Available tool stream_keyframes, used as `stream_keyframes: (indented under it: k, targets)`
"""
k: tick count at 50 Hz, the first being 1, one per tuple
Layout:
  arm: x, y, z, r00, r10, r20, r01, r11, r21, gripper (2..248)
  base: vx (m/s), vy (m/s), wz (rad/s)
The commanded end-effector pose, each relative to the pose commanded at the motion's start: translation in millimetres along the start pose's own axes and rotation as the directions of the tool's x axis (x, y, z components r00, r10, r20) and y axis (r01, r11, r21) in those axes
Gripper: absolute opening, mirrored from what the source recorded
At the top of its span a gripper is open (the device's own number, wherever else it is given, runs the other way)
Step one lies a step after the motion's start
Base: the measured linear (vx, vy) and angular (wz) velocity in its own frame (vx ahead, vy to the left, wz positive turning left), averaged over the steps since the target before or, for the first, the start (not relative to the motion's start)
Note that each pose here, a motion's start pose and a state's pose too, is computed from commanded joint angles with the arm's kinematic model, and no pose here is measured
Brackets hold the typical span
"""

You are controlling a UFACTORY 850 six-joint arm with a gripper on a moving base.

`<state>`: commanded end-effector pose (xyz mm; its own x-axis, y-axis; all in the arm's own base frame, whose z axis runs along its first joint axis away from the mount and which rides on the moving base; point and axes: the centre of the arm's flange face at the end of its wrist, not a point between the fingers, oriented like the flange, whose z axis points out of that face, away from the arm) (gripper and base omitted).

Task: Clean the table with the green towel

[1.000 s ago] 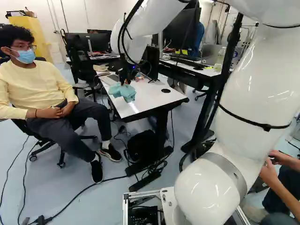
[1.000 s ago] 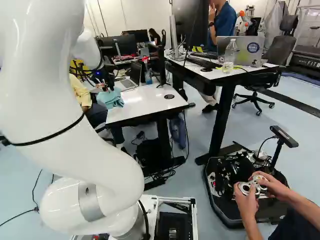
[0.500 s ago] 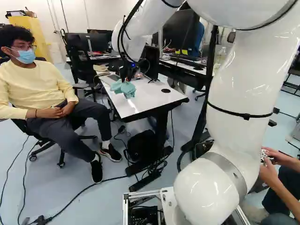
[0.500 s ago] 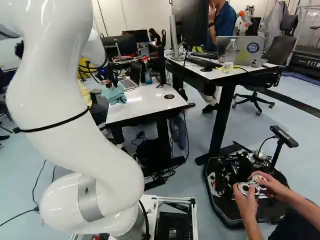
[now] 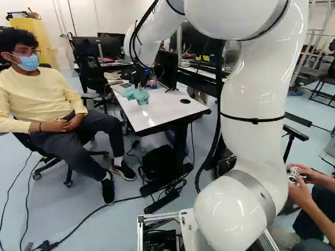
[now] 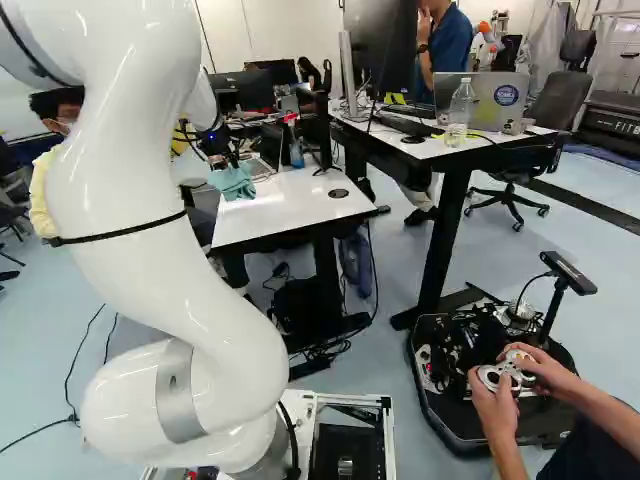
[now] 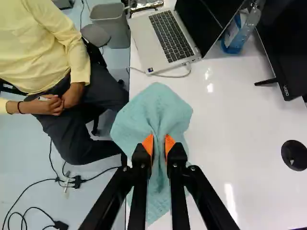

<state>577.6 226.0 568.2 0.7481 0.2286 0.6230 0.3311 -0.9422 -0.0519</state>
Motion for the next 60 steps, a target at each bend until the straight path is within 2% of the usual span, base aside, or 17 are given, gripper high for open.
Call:
stream_keyframes:
  k: [25, 40, 48, 60]
  targets:
    - [39.3, -4.8, 35.5, 0.999, -0.004, -0.048, 0.005, 1.0, 0.005, 51, 0.0, 0.0, 0.0]
    - [59.4, -16.8, 56.2, 0.997, -0.016, -0.069, 0.017, 1.0, 0.016, 51, 0.0, 0.0, 0.0]
    - [65.3, -22.5, 63.6, 0.997, -0.022, -0.075, 0.023, 1.0, 0.021, 51, 0.0, 0.0, 0.0]
    - [61.5, -23.7, 77.1, 0.998, -0.023, -0.06, 0.025, 0.999, 0.021, 51, 0.0, 0.0, 0.0]
